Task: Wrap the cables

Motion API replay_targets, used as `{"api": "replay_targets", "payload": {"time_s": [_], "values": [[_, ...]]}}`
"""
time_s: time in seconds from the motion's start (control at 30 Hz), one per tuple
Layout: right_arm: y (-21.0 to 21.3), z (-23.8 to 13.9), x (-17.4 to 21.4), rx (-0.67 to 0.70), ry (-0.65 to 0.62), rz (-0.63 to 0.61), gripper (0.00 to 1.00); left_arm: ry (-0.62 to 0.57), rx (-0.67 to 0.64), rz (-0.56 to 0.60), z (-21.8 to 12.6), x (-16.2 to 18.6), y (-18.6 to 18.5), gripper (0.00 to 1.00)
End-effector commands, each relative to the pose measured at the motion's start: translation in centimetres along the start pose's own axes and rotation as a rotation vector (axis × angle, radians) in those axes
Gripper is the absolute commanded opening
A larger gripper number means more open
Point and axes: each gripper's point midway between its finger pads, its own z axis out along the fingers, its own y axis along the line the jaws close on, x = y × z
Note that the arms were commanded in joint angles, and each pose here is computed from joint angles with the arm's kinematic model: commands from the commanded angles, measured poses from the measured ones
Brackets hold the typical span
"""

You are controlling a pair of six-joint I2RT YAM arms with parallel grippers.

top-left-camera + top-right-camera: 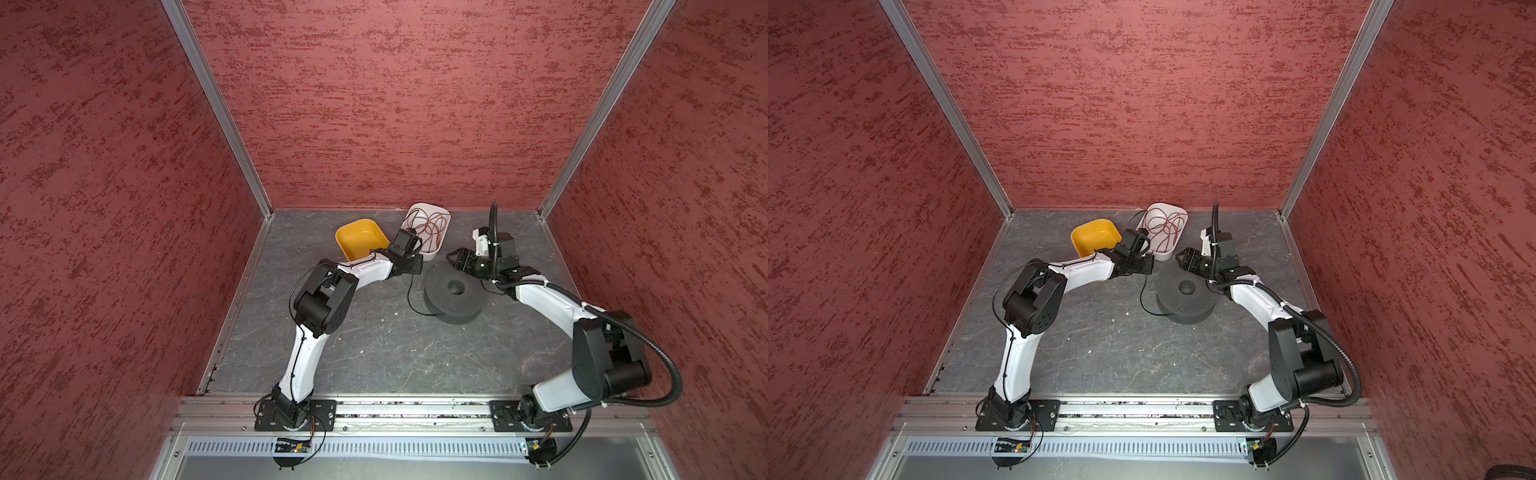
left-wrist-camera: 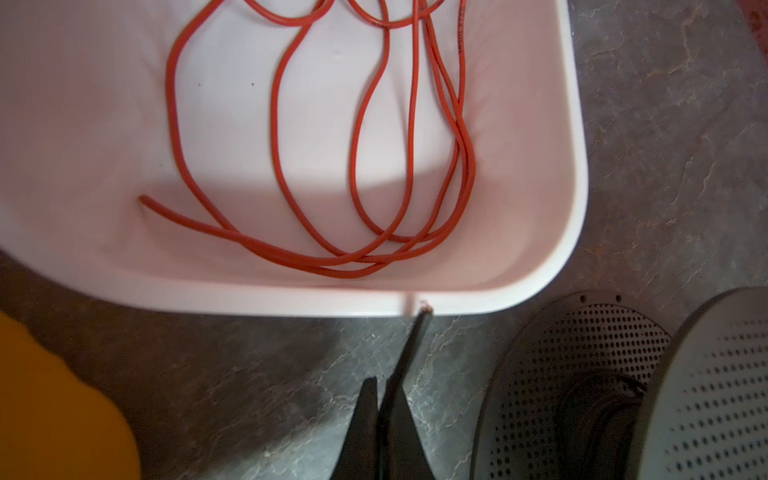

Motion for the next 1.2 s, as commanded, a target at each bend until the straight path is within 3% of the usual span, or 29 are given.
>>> {"api": "replay_targets", "payload": {"time_s": [0.0,0.47,0.7,0.87,0.97,1.17], "values": [[2.1,0.2,-1.4,-0.070,-0.024,-0.012,0.70,-0.070,-0.002,0.098,-1.6,-1.3,-1.0,0.02],[5.0,2.1,-2.1,-0.177,0.018,-0.007,0.68,-0.274,0.128,0.315,-7.2,-3.5,-4.8,0.00],[6.3,2.7,-2.7,-0.227,0.006,0.000,0.67,-0.291,0.124,0.431,-7.3,-3.4,-6.7,0.00],[7.0,2.8,-3.3,-0.254,-0.012,0.012,0.65,-0.291,0.124,0.443,-7.1,-3.2,-7.1,0.00],[7.0,3.2,-3.4,-0.258,-0.005,0.019,0.61,-0.297,0.122,0.462,-7.2,-3.1,-7.4,0.00],[7.1,3.6,-3.1,-0.265,0.011,0.031,0.39,-0.295,0.095,0.474,-6.9,-3.1,-7.1,0.00]]}}
